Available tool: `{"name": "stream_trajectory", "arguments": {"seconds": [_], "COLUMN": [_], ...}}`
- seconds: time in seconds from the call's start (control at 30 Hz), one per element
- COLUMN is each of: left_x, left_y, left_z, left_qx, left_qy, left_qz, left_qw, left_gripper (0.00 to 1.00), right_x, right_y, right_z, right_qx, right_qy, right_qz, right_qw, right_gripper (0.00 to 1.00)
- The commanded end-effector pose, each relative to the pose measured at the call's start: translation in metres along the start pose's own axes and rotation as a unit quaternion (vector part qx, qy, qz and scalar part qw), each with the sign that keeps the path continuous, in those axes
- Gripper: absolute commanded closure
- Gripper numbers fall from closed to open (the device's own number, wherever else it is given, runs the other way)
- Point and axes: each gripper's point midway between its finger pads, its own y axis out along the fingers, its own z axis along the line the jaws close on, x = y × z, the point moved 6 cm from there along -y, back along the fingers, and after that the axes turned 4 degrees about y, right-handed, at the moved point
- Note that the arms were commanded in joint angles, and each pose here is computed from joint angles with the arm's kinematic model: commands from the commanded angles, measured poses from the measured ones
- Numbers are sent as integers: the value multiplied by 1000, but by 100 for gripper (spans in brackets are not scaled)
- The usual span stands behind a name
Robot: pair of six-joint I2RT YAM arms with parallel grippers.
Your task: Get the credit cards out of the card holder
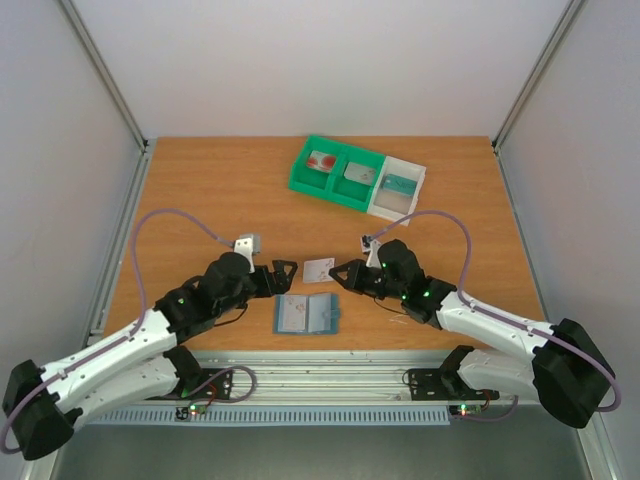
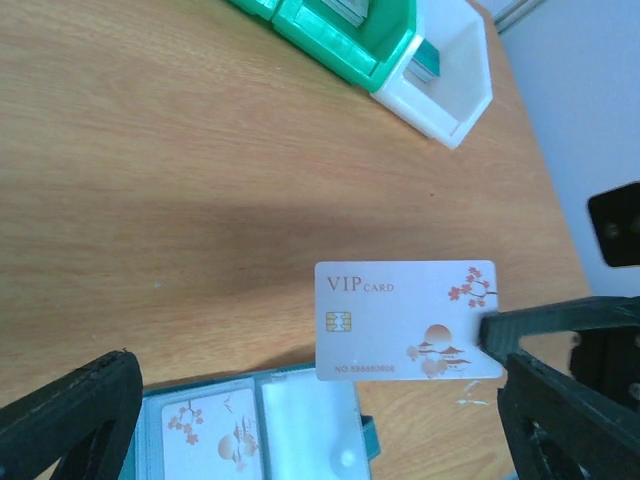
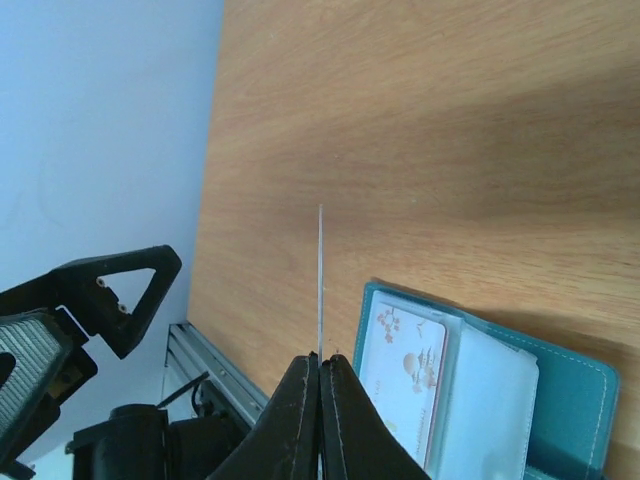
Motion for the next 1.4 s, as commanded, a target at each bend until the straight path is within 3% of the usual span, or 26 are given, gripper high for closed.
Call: {"name": "stream_trajectory", "arguments": {"seconds": [0.0, 0.2, 0.33, 0.57, 0.9, 1.37], "left_x": [4, 4, 2, 4, -7, -8], "left_y": [-10, -19, -19, -21, -13, 3], "left_z": [-9, -4, 0, 6, 26, 18], "left_qx": [-70, -72, -53, -4, 70, 46], "left_qy": [-55, -57, -34, 14, 41, 76], "left_qz": [-13, -27, -22, -5, 25, 37], "left_qw": [996, 995, 998, 1000, 996, 995], "left_gripper": [3, 5, 1, 1, 1, 1], "right_x": [8, 14, 30, 86, 185, 266], "right_y": [-3, -2, -2, -5, 1, 47], "right_z": [20, 17, 12, 0, -31, -80], "right_qx": [87, 84, 63, 17, -22, -161], "right_qy": [-44, -58, -51, -52, 7, 30], "right_qz": [-31, -42, -54, -109, -166, -150], "right_qw": [995, 994, 995, 993, 986, 975], "right_gripper": [99, 99, 99, 99, 99, 99]}}
